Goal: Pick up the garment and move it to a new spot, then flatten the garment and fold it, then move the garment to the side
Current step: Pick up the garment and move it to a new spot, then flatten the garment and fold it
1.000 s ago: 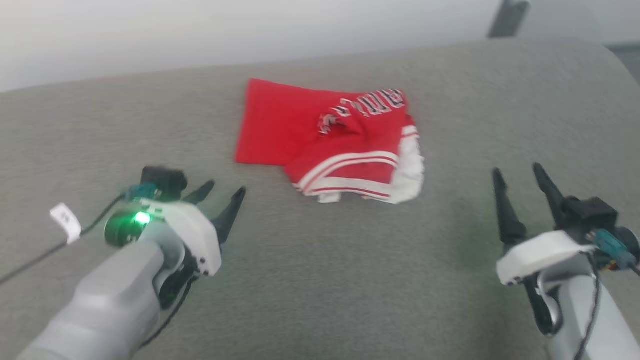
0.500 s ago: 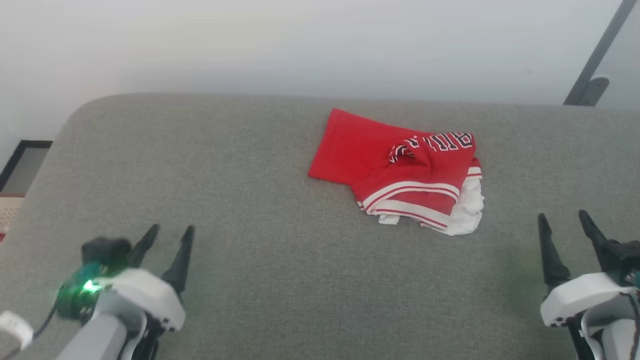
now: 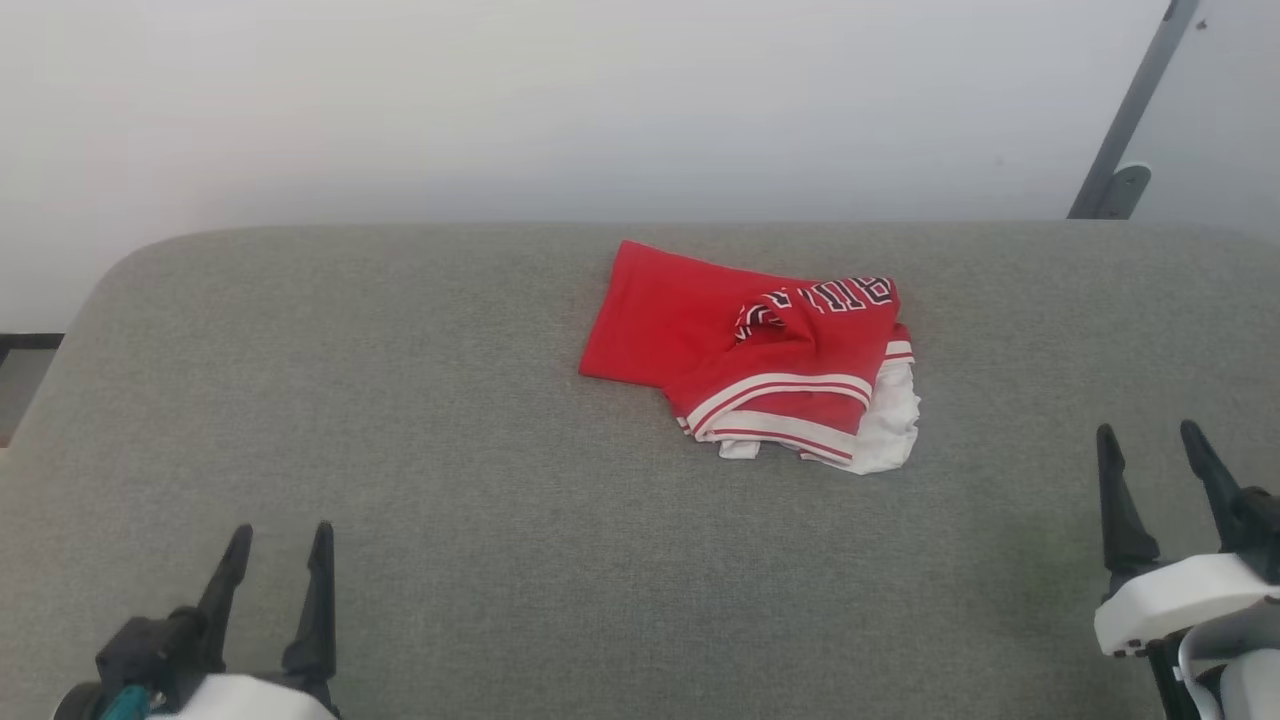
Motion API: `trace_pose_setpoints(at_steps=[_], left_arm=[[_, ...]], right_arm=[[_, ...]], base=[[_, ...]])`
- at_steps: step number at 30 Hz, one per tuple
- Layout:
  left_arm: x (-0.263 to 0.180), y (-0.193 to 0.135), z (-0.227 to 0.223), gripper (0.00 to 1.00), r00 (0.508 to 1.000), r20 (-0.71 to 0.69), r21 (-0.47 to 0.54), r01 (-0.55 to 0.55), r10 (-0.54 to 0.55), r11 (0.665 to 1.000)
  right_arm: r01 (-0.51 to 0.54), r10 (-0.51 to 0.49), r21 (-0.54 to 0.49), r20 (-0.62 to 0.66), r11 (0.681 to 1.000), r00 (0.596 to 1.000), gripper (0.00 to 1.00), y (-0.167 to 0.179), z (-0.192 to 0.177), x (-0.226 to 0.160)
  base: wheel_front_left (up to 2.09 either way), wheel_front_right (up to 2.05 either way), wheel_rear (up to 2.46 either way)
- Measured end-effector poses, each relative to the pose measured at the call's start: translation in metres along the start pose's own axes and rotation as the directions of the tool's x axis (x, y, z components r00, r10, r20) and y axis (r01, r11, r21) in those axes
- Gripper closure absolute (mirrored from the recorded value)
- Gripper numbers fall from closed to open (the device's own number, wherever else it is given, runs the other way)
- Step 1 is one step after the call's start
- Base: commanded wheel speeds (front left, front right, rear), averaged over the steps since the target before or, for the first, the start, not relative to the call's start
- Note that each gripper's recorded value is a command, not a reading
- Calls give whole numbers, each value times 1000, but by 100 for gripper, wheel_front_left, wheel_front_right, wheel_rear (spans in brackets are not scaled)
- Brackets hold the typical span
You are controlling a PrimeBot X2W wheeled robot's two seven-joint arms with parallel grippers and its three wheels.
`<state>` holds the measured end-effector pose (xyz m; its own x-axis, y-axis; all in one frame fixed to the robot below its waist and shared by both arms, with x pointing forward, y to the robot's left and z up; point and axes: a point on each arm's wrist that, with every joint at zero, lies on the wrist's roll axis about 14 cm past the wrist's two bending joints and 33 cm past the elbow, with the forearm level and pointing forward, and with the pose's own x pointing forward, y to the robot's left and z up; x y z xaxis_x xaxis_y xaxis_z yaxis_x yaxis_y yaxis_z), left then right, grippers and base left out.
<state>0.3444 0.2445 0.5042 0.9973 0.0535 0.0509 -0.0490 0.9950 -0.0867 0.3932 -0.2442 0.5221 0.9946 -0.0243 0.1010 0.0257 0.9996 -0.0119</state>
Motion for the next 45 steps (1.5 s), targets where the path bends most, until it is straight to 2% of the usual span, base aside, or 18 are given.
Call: trace_pose_setpoints(at_steps=[15, 19, 24, 27, 29, 33, 39, 42, 45], left_arm=[[-3, -6, -7, 0, 1000, -4, -10, 0, 0, 1000], [-5, -8, -11, 0, 1000, -12, -21, -8, 8, 1000], [-2, -11, -24, 0, 999, -44, -46, -23, 21, 999], [5, -14, -31, 0, 998, -63, -56, -30, 27, 998], [10, -16, -37, 0, 996, -80, -63, -32, 27, 997], [19, -19, -51, 0, 993, -117, -72, -41, 33, 997], [30, -20, -66, 0, 987, -153, -84, -51, 38, 995], [34, -21, -72, 0, 985, -169, -89, -53, 37, 995], [39, -22, -78, 0, 983, -183, -94, -52, 34, 994]], right_arm=[[-9, 8, -11, -30, 1000, 1000, 0, -1, -8, -3], [-43, 41, -23, -91, 999, 995, 0, 7, -18, 4], [-146, 128, -68, -213, 987, 969, 0, 25, -31, 28], [-242, 198, -101, -326, 965, 924, 0, 41, -46, 44], [-309, 233, -128, -414, 942, 880, 0, 49, -56, 54], [-422, 280, -129, -575, 897, 769, 0, 65, -77, 68], [-543, 331, -75, -720, 836, 610, 0, 87, -100, 76], [-580, 352, -56, -746, 813, 566, 0, 97, -107, 82], [-588, 357, -43, -759, 808, 545, 0, 99, -114, 88]], base=[[0, 0, 0], [0, 0, 0], [0, 0, 0], [0, 0, 0], [0, 0, 0], [0, 0, 0], [0, 0, 0], [0, 0, 0], [0, 0, 0]])
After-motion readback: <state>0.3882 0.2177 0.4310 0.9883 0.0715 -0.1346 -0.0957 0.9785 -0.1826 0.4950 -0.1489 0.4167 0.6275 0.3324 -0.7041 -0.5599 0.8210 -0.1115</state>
